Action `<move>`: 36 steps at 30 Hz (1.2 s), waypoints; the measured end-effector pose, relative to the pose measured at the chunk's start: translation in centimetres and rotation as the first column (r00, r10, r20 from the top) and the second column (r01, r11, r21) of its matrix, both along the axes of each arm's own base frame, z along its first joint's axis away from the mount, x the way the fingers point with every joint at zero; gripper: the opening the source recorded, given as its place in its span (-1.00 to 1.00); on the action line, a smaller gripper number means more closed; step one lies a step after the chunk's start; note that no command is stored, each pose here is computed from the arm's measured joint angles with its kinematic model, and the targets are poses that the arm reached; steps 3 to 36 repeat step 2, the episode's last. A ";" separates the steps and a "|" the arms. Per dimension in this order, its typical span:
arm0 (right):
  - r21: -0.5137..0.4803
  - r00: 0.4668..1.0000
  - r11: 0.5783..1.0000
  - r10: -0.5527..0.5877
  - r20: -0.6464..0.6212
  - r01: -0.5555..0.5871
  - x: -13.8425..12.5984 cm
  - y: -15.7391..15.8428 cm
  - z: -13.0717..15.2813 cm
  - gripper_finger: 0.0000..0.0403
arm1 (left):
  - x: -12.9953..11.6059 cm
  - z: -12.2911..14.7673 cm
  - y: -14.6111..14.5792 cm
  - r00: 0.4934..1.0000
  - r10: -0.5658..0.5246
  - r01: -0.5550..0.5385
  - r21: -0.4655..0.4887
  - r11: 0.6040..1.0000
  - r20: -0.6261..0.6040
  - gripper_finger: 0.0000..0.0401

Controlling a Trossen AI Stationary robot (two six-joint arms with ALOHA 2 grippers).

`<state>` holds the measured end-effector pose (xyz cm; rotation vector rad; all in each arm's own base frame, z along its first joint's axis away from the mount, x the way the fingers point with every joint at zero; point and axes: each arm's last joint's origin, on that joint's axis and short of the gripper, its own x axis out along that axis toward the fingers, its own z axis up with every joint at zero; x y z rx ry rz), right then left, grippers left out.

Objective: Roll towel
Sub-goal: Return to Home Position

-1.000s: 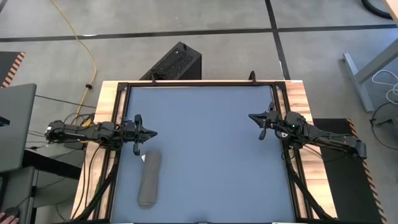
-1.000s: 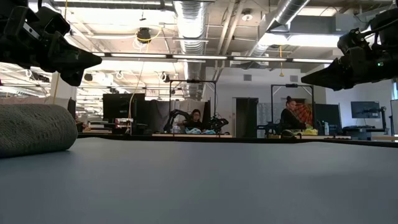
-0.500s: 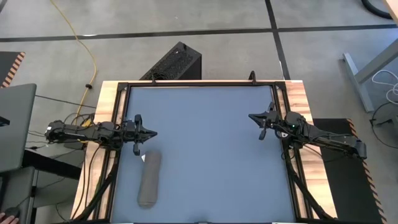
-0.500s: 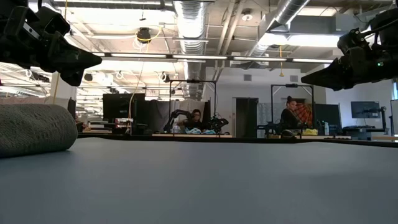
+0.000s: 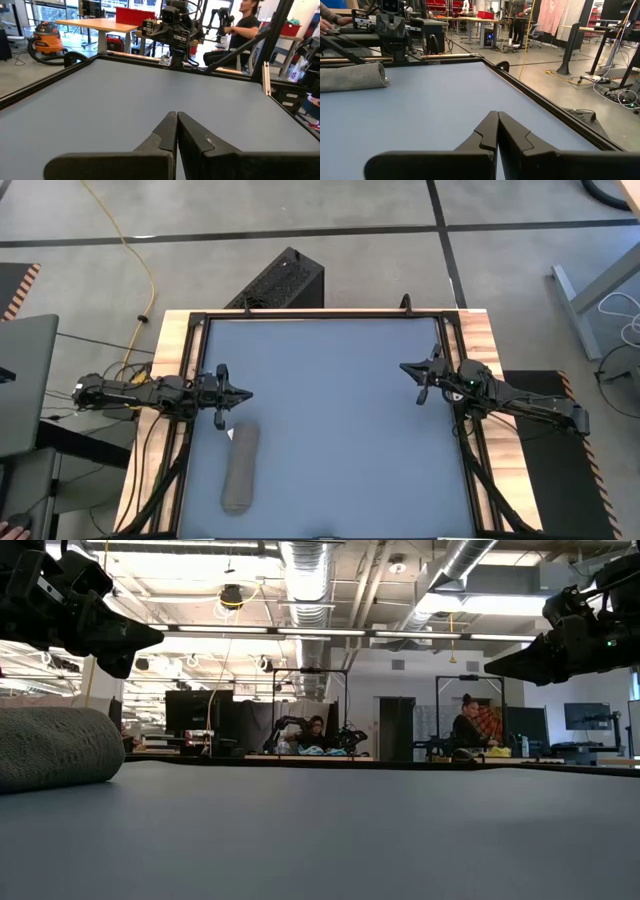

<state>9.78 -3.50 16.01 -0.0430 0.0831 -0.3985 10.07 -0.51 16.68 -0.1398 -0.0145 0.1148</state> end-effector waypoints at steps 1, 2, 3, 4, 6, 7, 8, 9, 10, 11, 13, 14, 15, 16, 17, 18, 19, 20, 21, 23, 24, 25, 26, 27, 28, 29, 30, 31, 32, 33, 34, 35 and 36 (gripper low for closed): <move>0.000 1.000 1.000 0.000 0.000 0.000 0.0 0.0 0.0 -0.82 | 0.0 0.0 0.0 1.000 0.000 0.000 0.000 1.000 0.000 -1.00; 0.000 1.000 1.000 0.000 0.000 0.000 0.0 0.0 0.0 -0.82 | 0.0 0.0 0.0 1.000 0.000 0.000 0.000 1.000 0.000 -1.00; 0.000 1.000 1.000 0.000 0.000 0.000 0.0 0.0 0.0 -0.82 | 0.0 0.0 0.0 1.000 0.000 0.000 0.000 1.000 0.000 -1.00; 0.000 1.000 1.000 0.000 0.000 0.000 0.0 0.0 0.0 -0.82 | 0.0 0.0 0.0 1.000 0.000 0.000 0.000 1.000 0.000 -1.00; 0.000 1.000 1.000 0.000 0.000 0.000 0.0 0.0 0.0 -0.82 | 0.0 0.0 0.0 1.000 0.000 0.000 0.000 1.000 0.000 -1.00; 0.000 1.000 1.000 0.000 0.000 0.000 0.0 0.0 0.0 -0.82 | 0.0 0.0 0.0 1.000 0.000 0.000 0.000 1.000 0.000 -1.00; 0.000 1.000 1.000 0.000 0.000 0.000 0.0 0.0 0.0 -0.82 | 0.0 0.0 0.0 1.000 0.000 0.000 0.000 1.000 0.000 -1.00; 0.000 1.000 1.000 0.000 0.000 0.000 0.0 0.0 0.0 -0.82 | 0.0 0.0 0.0 1.000 0.000 0.000 0.000 1.000 0.000 -1.00; 0.000 1.000 1.000 0.000 0.000 0.000 0.0 0.0 0.0 -0.82 | 0.0 0.0 0.0 1.000 0.000 0.000 0.000 1.000 0.000 -1.00; 0.000 1.000 1.000 0.000 0.000 0.000 0.0 0.0 0.0 -0.82 | 0.0 0.0 0.0 1.000 0.000 0.000 0.000 1.000 0.000 -1.00; 0.000 1.000 1.000 0.000 0.000 0.000 0.0 0.0 0.0 -0.82 | 0.0 0.0 0.0 1.000 0.000 0.000 0.000 1.000 0.000 -1.00; 0.000 1.000 1.000 0.000 0.000 0.000 0.0 0.0 0.0 -0.82 | 0.0 0.0 0.0 1.000 0.000 0.000 0.000 1.000 0.000 -1.00; 0.000 1.000 1.000 0.000 0.000 0.000 0.0 0.0 0.0 -0.82 | 0.0 0.0 0.0 1.000 0.000 0.000 0.000 1.000 0.000 -1.00; 0.000 1.000 1.000 0.000 0.000 0.000 0.0 0.0 0.0 -0.82 | 0.0 0.0 0.0 1.000 0.000 0.000 0.000 1.000 0.000 -1.00; 0.000 1.000 1.000 0.000 0.000 0.000 0.0 0.0 0.0 -0.82 | 0.0 0.0 0.0 1.000 0.000 0.000 0.000 1.000 0.000 -1.00; 0.000 1.000 1.000 0.000 0.000 0.000 0.0 0.0 0.0 -0.82 | 0.0 0.0 0.0 1.000 0.000 0.000 0.000 1.000 0.000 -1.00; 0.000 1.000 1.000 0.000 0.000 0.000 0.0 0.0 0.0 -0.82 | 0.0 0.0 0.0 1.000 0.000 0.000 0.000 1.000 0.000 -1.00; 0.000 1.000 1.000 0.000 0.000 0.000 0.0 0.0 0.0 -0.82 | 0.0 0.0 0.0 1.000 0.000 0.000 0.000 1.000 0.000 -1.00; 0.000 1.000 1.000 0.000 0.000 0.000 0.0 0.0 0.0 -0.82 | 0.0 0.0 0.0 1.000 0.000 0.000 0.000 1.000 0.000 -1.00; 0.000 1.000 1.000 0.000 0.000 0.000 0.0 0.0 0.0 -0.82 | 0.0 0.0 0.0 1.000 0.000 0.000 0.000 1.000 0.000 -1.00; 0.000 1.000 1.000 0.000 0.000 0.000 0.0 0.0 0.0 -0.82 | 0.0 0.0 0.0 1.000 0.000 0.000 0.000 1.000 0.000 -1.00; 0.000 1.000 1.000 0.000 0.000 0.000 0.0 0.0 0.0 -0.82 | 0.0 0.0 0.0 1.000 0.000 0.000 0.000 1.000 0.000 -1.00; 0.000 1.000 1.000 0.000 0.000 0.000 0.0 0.0 0.0 -0.82 | 0.0 0.0 0.0 1.000 0.000 0.000 0.000 1.000 0.000 -1.00; 0.000 1.000 1.000 0.000 0.000 0.000 0.0 0.0 0.0 -0.82 | 0.0 0.0 0.0 1.000 0.000 0.000 0.000 1.000 0.000 -1.00; 0.000 1.000 1.000 0.000 0.000 0.000 0.0 0.0 0.0 -0.82 | 0.0 0.0 0.0 1.000 0.000 0.000 0.000 1.000 0.000 -1.00; 0.000 1.000 1.000 0.000 0.000 0.000 0.0 0.0 0.0 -0.82 | 0.0 0.0 0.0 1.000 0.000 0.000 0.000 1.000 0.000 -1.00; 0.000 1.000 1.000 0.000 0.000 0.000 0.0 0.0 0.0 -0.82 | 0.0 0.0 0.0 1.000 0.000 0.000 0.000 1.000 0.000 -1.00; 0.000 1.000 1.000 0.000 0.000 0.000 0.0 0.0 0.0 -0.82 | 0.0 0.0 0.0 1.000 0.000 0.000 0.000 1.000 0.000 -1.00; 0.000 1.000 1.000 0.000 0.000 0.000 0.0 0.0 0.0 -0.82 | 0.0 0.0 0.0 1.000 0.000 0.000 0.000 1.000 0.000 -1.00; 0.000 1.000 1.000 0.000 0.000 0.000 0.0 0.0 0.0 -0.82 | 0.0 0.0 0.0 1.000 0.000 0.000 0.000 1.000 0.000 -1.00; 0.000 1.000 1.000 0.000 0.000 0.000 0.0 0.0 0.0 -0.82 | 0.0 0.0 0.0 1.000 0.000 0.000 0.000 1.000 0.000 -1.00; 0.000 1.000 1.000 0.000 0.000 0.000 0.0 0.0 0.0 -0.82 | 0.0 0.0 0.0 1.000 0.000 0.000 0.000 1.000 0.000 -1.00; 0.000 1.000 1.000 0.000 0.000 0.000 0.0 0.0 0.0 -0.82 | 0.0 0.0 0.0 1.000 0.000 0.000 0.000 1.000 0.000 -1.00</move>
